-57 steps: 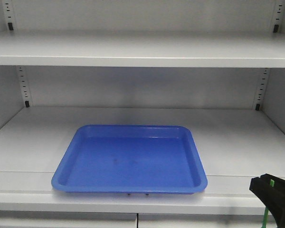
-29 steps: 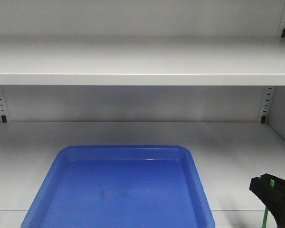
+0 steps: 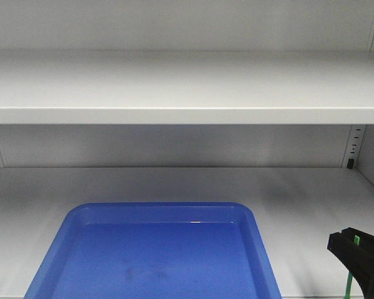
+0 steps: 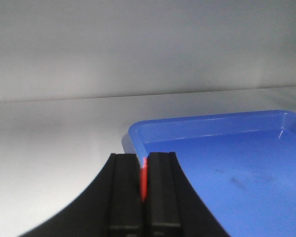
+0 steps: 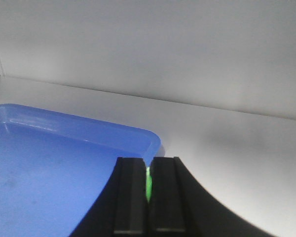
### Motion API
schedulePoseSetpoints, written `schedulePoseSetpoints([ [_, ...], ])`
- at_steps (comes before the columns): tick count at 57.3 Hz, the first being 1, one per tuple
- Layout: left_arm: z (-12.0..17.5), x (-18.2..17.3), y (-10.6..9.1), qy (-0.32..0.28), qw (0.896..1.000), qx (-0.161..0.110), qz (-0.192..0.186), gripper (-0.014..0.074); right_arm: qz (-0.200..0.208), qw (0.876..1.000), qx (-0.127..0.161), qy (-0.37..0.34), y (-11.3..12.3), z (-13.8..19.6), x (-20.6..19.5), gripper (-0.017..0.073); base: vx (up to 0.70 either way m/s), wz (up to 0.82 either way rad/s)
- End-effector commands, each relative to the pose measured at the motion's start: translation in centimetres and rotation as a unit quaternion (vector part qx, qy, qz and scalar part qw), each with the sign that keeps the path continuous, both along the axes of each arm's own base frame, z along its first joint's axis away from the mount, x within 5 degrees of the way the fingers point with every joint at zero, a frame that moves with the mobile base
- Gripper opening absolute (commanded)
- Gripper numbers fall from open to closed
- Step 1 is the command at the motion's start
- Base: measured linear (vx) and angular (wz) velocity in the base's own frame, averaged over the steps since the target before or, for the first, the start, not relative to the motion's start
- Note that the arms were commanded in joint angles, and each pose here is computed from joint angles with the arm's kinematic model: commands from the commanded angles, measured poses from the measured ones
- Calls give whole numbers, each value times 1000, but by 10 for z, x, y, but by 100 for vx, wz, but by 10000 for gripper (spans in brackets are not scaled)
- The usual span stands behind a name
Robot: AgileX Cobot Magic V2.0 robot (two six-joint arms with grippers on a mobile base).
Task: Sort red and green spoons into left cabinet
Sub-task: 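Approach the blue tray on the cabinet shelf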
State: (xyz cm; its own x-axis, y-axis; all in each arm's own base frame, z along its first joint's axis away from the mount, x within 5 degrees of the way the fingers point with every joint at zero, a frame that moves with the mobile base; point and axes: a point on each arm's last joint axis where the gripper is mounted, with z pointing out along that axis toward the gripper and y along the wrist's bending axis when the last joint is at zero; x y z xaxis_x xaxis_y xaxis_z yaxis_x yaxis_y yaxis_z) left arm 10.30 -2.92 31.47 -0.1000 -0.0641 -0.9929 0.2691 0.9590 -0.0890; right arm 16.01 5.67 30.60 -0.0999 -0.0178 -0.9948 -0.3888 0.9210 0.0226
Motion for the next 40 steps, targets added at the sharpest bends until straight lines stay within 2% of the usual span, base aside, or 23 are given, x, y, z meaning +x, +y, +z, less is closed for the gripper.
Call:
schedulePoseSetpoints([
  [1,20,0,3,-70,997,-16,14,-6,20,999,10,-39,3,15,-1,-6,2,-1],
  [40,22,0,3,-77,997,-22,16,-6,22,999,11,-41,4,16,-1,-6,0,0],
])
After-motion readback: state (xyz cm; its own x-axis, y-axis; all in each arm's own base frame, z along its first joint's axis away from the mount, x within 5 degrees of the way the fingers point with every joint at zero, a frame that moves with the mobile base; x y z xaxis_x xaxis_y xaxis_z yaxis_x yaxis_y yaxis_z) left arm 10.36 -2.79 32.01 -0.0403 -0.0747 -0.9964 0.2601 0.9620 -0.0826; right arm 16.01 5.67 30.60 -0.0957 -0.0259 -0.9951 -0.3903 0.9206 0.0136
